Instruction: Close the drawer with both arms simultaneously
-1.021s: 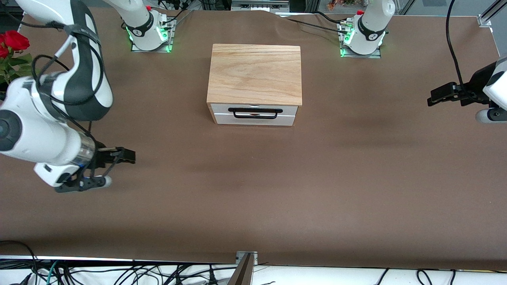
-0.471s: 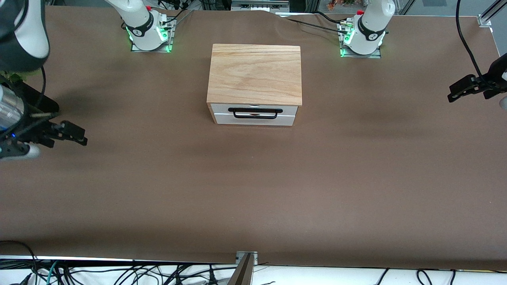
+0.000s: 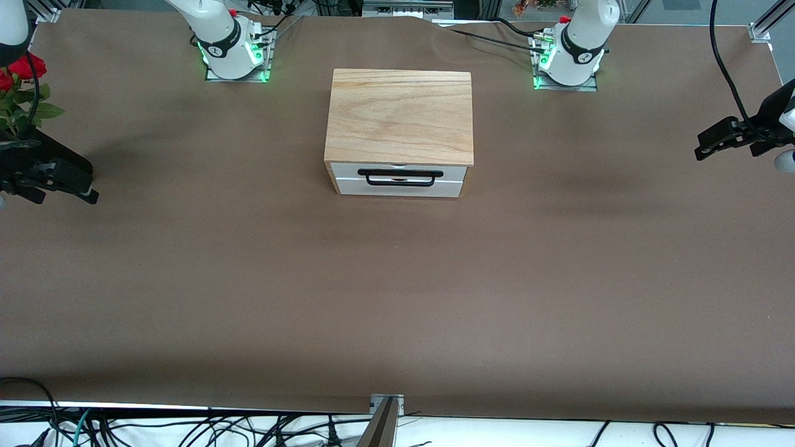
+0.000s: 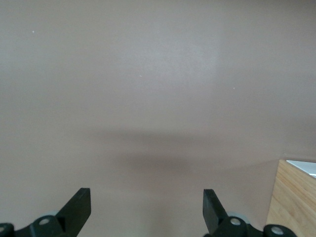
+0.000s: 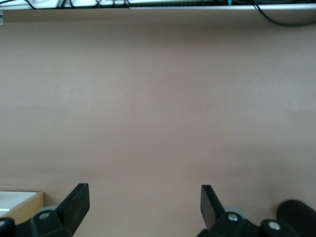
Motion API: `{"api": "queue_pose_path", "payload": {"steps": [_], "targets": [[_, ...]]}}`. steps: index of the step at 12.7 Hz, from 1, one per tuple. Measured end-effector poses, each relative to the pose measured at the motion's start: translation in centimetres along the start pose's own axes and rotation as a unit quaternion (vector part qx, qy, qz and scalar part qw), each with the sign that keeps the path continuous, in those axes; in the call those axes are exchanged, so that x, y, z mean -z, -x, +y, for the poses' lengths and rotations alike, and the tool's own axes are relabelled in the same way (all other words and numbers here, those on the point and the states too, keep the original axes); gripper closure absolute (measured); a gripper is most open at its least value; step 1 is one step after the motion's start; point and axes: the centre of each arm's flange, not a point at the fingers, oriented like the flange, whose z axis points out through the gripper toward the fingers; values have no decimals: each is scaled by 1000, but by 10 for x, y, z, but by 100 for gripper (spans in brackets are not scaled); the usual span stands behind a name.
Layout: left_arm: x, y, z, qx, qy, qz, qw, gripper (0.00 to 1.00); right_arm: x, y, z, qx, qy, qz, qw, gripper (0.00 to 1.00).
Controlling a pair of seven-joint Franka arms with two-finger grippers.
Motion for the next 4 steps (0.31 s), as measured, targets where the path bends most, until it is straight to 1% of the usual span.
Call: {"api": "queue_pose_path", "payload": {"steps": [2,4], "targets": [[1,-1,4,0,17,3,1000,0,-4,6,6,-4,0,-9,1000,0],[1,-2,2,2,21,7,1000,0,-6,9,3,-1,2,-21,1000,0]]}}
